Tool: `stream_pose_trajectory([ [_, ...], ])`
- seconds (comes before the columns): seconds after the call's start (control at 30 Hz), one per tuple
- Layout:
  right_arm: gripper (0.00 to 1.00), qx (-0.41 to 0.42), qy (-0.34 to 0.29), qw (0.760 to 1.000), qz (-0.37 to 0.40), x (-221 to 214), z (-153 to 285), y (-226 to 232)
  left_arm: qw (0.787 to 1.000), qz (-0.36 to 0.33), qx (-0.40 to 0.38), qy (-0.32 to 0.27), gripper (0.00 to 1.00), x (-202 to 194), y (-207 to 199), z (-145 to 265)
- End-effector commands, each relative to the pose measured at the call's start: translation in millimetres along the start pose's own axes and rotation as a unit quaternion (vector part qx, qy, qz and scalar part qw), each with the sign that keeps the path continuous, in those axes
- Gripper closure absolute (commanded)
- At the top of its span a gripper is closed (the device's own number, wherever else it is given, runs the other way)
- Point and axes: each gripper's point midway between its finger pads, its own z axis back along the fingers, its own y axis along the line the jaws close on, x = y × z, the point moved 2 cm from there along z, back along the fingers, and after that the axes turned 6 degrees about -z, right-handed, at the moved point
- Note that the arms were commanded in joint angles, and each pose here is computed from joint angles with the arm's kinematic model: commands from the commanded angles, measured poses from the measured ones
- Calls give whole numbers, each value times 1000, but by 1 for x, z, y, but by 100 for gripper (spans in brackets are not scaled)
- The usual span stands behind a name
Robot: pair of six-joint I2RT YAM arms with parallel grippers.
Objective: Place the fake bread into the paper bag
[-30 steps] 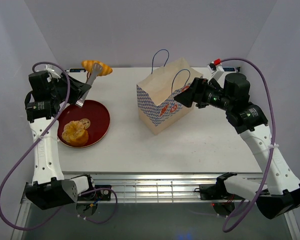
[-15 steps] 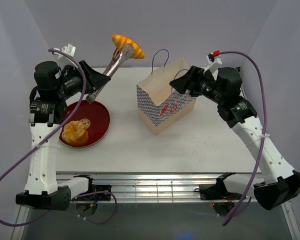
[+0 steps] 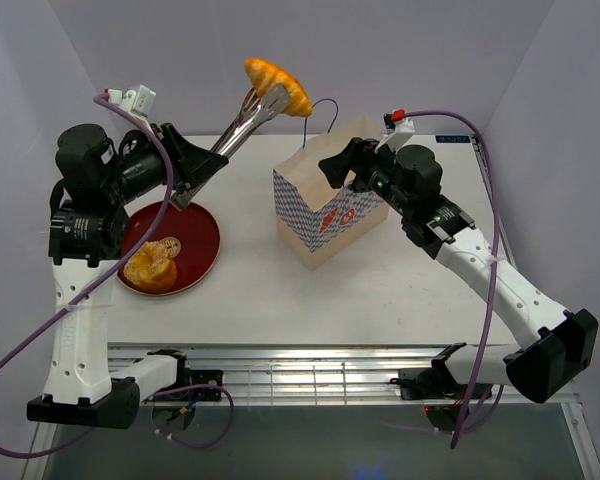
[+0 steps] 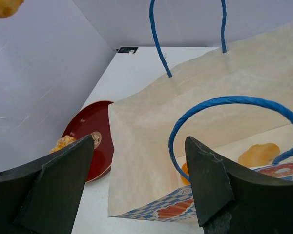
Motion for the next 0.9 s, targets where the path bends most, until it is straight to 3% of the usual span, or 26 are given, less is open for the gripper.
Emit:
stream_pose_trajectory([
  [0.0,20,-11,-68,997,19,22,-6,3,998,-44,-32,-14,66,11,-17,2],
  [0.3,40,-50,-72,996,21,19,0,-12,997,-55,-39,36,69,-10,-25,-32],
  [0.53,68,-73,-81,993,36,22,14,-19,995,-72,15,63,73,-28,-16,-57],
  [0.7,68,-74,-76,994,39,22,20,-19,994,-85,47,55,73,-23,-9,-50],
  [0.87,69,-68,-69,995,39,20,20,-17,992,-85,37,83,73,-39,-8,-48],
])
